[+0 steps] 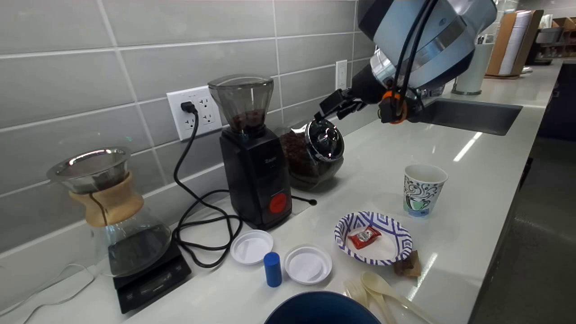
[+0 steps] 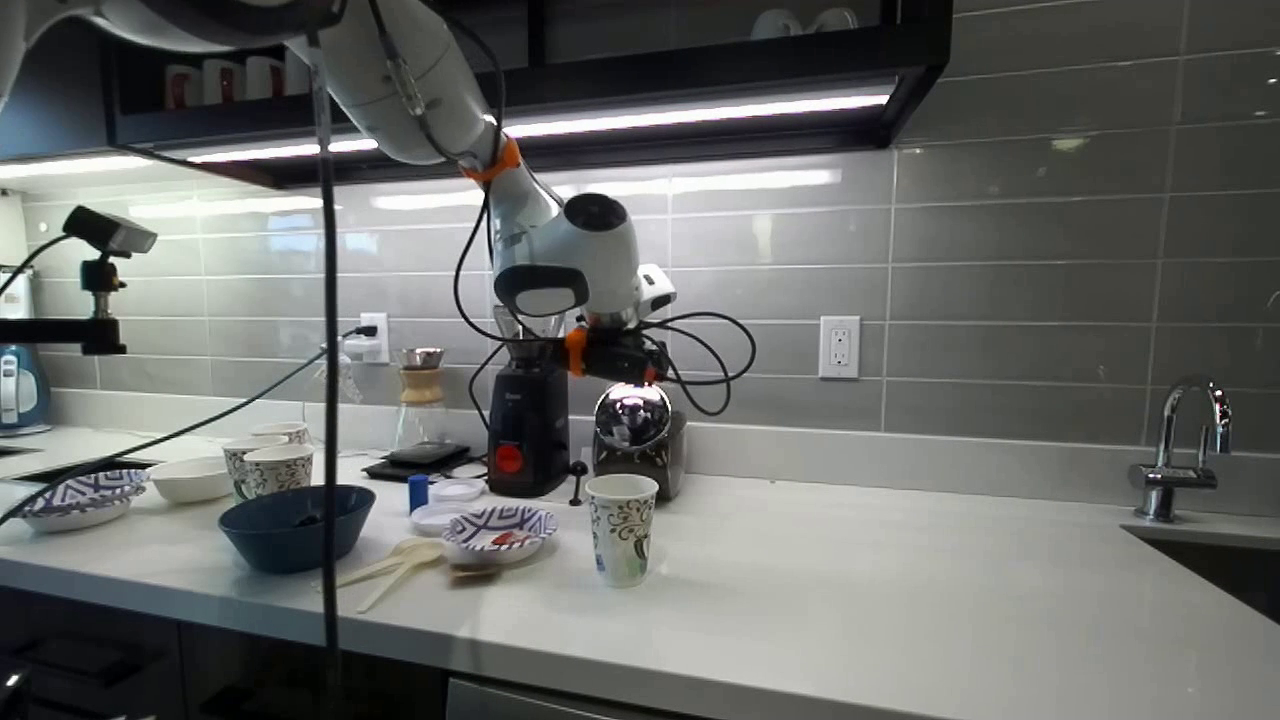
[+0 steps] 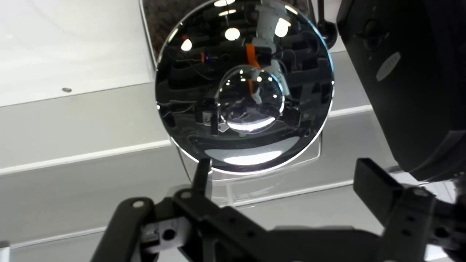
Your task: Put the lid on the jar
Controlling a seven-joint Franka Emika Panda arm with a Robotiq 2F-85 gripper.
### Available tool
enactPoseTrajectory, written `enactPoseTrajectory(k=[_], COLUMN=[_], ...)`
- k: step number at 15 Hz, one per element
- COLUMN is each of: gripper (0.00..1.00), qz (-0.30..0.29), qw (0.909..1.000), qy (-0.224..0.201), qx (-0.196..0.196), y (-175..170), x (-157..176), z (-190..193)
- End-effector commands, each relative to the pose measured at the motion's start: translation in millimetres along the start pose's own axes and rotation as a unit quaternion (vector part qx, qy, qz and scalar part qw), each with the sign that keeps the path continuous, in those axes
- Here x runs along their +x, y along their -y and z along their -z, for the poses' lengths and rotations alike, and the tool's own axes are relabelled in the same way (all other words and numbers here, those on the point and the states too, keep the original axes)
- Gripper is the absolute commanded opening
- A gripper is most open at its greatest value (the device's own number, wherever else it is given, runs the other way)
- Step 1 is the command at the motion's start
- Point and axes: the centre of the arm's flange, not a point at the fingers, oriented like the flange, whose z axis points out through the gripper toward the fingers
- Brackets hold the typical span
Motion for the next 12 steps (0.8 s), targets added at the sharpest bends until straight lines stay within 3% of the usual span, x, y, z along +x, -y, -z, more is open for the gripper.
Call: enactPoseTrajectory(k=[1,6,9,12], gripper=[1.0,1.0,1.0,1.0], qz=[-0.014,-0.058,-0.072,-0.102], qw=[0.9963,0.9783,0.9657,0.9464], qy=[0.077,0.196,0.245,0.281], qx=[-0.035,-0.032,-0.046,-0.123], y=[-2,-10,0,13], x=[-13,-67,-70,-47], z=[47,130,190,252])
